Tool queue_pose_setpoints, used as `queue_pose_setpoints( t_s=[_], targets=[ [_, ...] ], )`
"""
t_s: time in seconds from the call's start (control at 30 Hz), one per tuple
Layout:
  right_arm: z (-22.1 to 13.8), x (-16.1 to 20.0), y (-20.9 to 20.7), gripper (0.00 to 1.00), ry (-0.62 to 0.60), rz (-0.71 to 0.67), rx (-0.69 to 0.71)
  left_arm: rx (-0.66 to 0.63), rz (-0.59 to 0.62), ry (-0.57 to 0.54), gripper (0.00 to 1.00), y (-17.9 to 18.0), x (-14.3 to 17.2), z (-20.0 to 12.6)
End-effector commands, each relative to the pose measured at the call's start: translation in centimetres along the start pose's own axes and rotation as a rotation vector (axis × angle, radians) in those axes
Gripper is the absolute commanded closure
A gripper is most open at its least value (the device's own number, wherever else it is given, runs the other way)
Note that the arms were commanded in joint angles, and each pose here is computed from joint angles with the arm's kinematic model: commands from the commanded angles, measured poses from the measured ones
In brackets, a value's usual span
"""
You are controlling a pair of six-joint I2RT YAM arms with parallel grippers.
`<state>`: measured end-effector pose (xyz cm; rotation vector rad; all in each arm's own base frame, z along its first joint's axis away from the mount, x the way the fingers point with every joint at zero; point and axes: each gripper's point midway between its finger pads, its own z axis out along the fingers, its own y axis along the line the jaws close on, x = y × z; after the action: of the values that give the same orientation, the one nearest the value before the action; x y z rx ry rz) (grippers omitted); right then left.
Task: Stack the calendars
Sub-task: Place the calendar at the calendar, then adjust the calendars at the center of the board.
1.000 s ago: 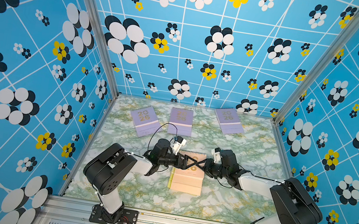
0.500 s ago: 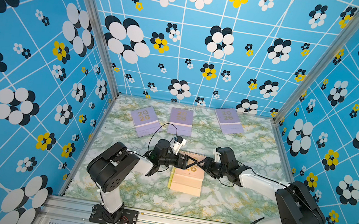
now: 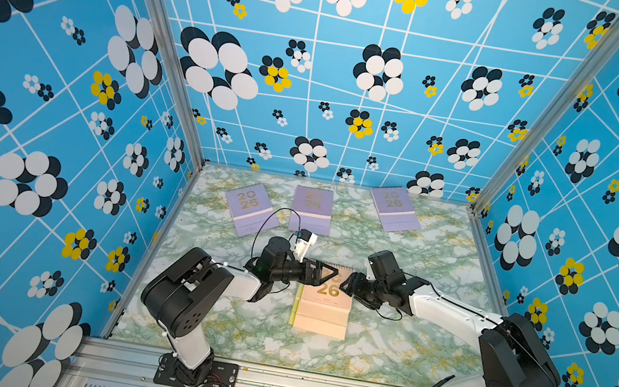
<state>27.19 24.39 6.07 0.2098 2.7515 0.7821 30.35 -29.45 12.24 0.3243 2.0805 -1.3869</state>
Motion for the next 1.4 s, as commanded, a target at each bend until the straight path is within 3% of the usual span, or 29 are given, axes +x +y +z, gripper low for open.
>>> queue_pose_setpoints(
  t_s=[0.0, 0.2, 0.47, 1.37],
  targets=[
    [-0.6, 0.1, -0.4, 0.36, -0.004, -0.02, 0.074, -0.072, 0.114, -0.049, 0.01, -1.3, -3.5, -0.9],
    [-0.9, 0.2, -1.6, 0.31, -0.003, 0.004, 0.16, -0.289, 0.215, -0.033, 0.0, -0.1, -5.1, -3.0],
    [-0.4, 0.4, -1.1, 0.28, 0.015, -0.002, 0.149, -0.4, 0.219, -0.074, 0.0, 0.8, -6.4, -5.7],
    [1.8, 1.3, 1.8, 0.21, 0.065, -0.027, 0.108, -0.438, 0.196, -0.098, 0.01, 1.6, -6.1, -8.7]
  ],
)
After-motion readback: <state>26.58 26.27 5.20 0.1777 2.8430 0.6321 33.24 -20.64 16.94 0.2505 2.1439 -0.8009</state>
